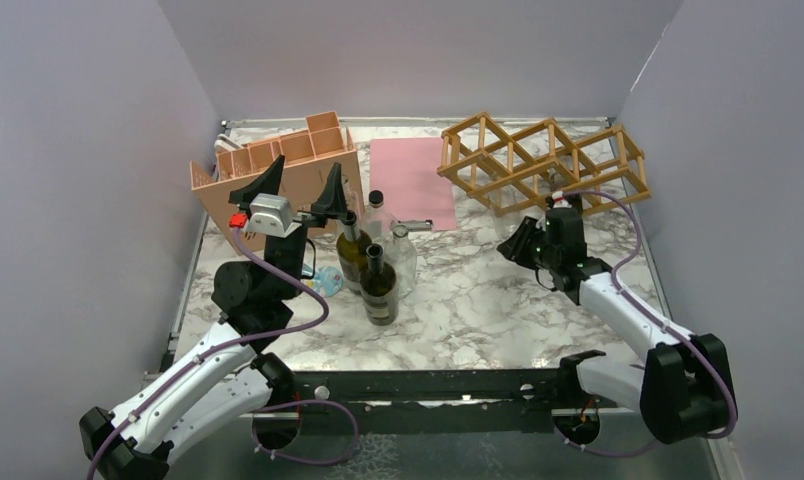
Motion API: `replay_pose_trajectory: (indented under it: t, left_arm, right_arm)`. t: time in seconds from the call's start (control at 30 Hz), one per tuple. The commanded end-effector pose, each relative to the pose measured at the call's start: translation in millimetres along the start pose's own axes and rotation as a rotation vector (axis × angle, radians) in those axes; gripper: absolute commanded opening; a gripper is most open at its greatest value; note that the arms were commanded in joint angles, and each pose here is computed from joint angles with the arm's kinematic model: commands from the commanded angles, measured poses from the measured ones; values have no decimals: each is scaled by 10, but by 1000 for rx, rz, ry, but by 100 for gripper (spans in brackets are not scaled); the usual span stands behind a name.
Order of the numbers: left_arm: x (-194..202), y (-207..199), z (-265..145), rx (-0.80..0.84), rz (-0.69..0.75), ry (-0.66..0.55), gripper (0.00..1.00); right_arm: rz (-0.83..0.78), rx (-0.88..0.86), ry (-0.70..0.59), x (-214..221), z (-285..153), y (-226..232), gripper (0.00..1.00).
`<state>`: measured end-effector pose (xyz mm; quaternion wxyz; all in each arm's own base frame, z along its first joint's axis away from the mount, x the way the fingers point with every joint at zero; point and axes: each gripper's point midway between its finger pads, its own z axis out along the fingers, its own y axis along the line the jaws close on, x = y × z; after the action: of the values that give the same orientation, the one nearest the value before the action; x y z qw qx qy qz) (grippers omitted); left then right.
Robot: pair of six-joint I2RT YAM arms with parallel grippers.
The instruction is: Take the wine bottle off the wine rack
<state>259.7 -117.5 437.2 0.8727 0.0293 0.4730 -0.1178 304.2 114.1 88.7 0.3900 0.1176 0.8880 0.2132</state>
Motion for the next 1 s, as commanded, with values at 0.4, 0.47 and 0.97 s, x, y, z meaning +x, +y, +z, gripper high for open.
replay_pose_trajectory:
  t: [0.4, 0.47, 0.97]
  left_arm:
    - [-34, -37, -7, 19, -37, -25, 99]
    - [-27, -48, -5, 23, -40, -23, 99]
    - [-69, -213, 22, 103, -67, -35, 99]
  right_arm:
    - [18, -14, 65, 98, -674, 121, 10]
    - [21, -18, 75, 105, -779, 149, 8]
    - [10, -110, 210, 231, -1318, 416, 1]
